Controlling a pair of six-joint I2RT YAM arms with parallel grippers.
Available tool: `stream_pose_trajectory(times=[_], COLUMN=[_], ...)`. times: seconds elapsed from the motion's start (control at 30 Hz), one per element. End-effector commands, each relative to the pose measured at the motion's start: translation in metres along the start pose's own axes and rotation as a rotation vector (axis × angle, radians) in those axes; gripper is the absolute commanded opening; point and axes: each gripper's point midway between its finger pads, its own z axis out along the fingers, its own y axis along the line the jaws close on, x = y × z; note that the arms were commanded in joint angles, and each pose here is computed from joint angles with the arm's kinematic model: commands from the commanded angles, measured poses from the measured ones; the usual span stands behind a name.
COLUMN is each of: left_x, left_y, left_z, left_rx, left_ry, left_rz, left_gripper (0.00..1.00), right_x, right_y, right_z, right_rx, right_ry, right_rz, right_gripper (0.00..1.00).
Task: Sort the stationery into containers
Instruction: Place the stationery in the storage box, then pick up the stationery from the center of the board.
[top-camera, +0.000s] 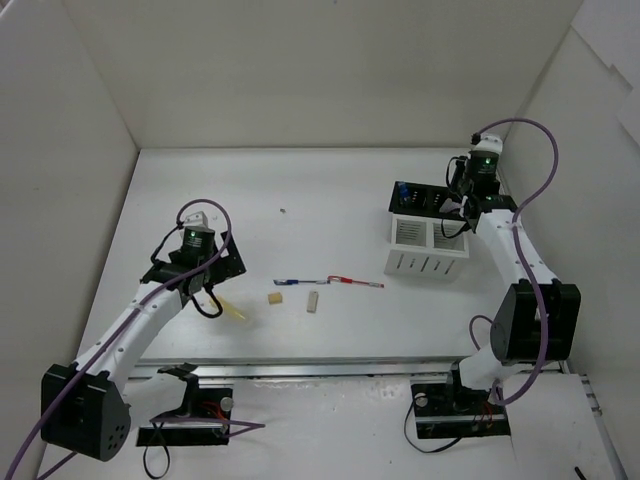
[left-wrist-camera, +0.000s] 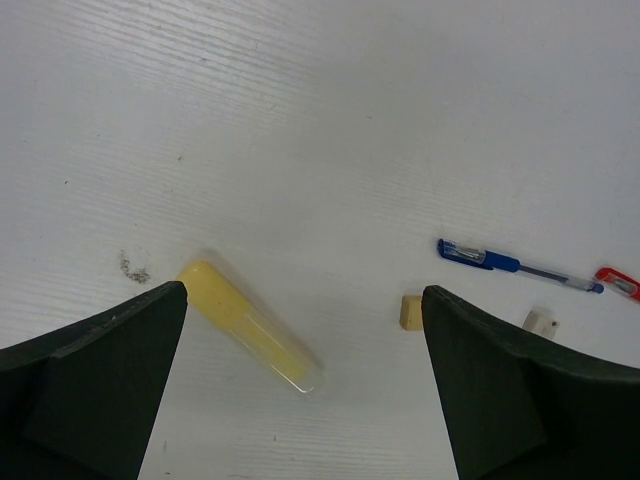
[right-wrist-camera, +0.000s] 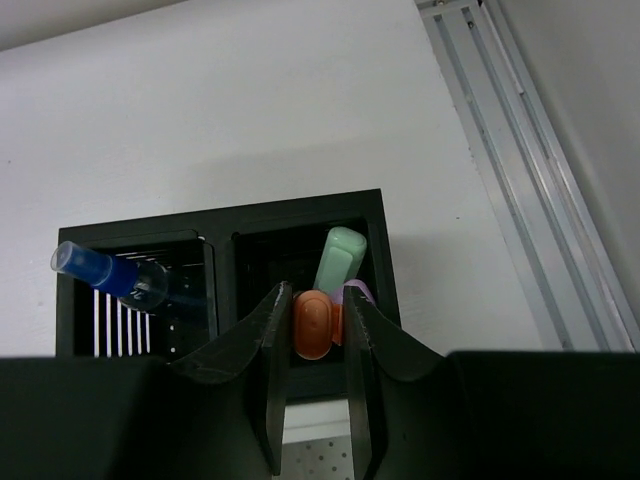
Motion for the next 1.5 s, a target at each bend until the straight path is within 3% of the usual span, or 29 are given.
stream_pose_trajectory(times=[0.0,0.07,0.17,0.2,0.6,0.77,0.9,0.93,1.0,1.03,1.13,1.27,1.3,1.37,1.4,1.47], left_x=[-0.017,-0.014,-0.006,-0.005,0.058,0.079,0.077,0.075,0.069,0.068,0.060,0.028,0.020,-0.001,-0.009,-0.015], left_y=[-0.004,0.001,0.004,0.007,0.034,0.041,0.047,0.046,0.040,0.034,0.023,-0.004,-0.013,-0.052,-0.069,-0.108], left_z=[-0.003,0.000,0.005,0.007,0.033,0.042,0.043,0.044,0.047,0.048,0.051,0.050,0.046,0.039,0.028,0.007], left_rx=[-0.004,-0.017,-0.023,-0.027,-0.201,-0.275,-0.318,-0.314,-0.277,-0.252,-0.208,-0.110,-0.053,0.146,0.248,0.457], left_ry=[-0.034,-0.023,0.000,0.006,0.208,0.282,0.263,0.254,0.242,0.240,0.230,0.162,0.134,0.069,0.021,-0.014], left_rz=[-0.071,-0.084,-0.116,-0.135,-0.357,-0.419,-0.436,-0.437,-0.425,-0.399,-0.317,-0.197,-0.102,0.011,0.157,0.288], left_gripper=[1.00,1.00,1.00,1.00,0.99,0.90,0.75,0.63,0.48,0.30,0.00,0.00,0.00,0.00,0.00,0.00], right_x=[-0.039,-0.034,-0.041,-0.041,-0.056,-0.041,-0.040,-0.039,-0.039,-0.038,-0.037,-0.033,-0.032,-0.025,-0.022,-0.010], right_y=[-0.001,-0.001,0.007,0.011,-0.002,0.002,-0.002,-0.001,-0.001,-0.001,-0.001,0.018,0.024,0.052,0.065,0.100], right_z=[0.006,0.008,0.001,-0.002,-0.093,-0.106,-0.114,-0.114,-0.117,-0.119,-0.121,-0.128,-0.132,-0.140,-0.143,-0.158], right_rx=[0.010,0.015,-0.029,-0.052,-0.040,-0.017,0.000,-0.006,-0.008,-0.010,-0.016,-0.122,-0.166,-0.326,-0.390,-0.608], right_ry=[-0.120,-0.086,-0.086,-0.086,-0.242,-0.219,-0.229,-0.227,-0.228,-0.228,-0.226,-0.208,-0.207,-0.170,-0.155,-0.097], right_rz=[0.016,0.022,0.052,0.059,0.170,0.164,0.182,0.181,0.185,0.185,0.188,0.173,0.156,0.120,0.089,0.047], right_gripper=[0.20,0.33,0.64,0.97,0.98,0.98,0.98,0.98,0.98,0.98,0.98,0.98,0.98,0.98,0.98,0.98])
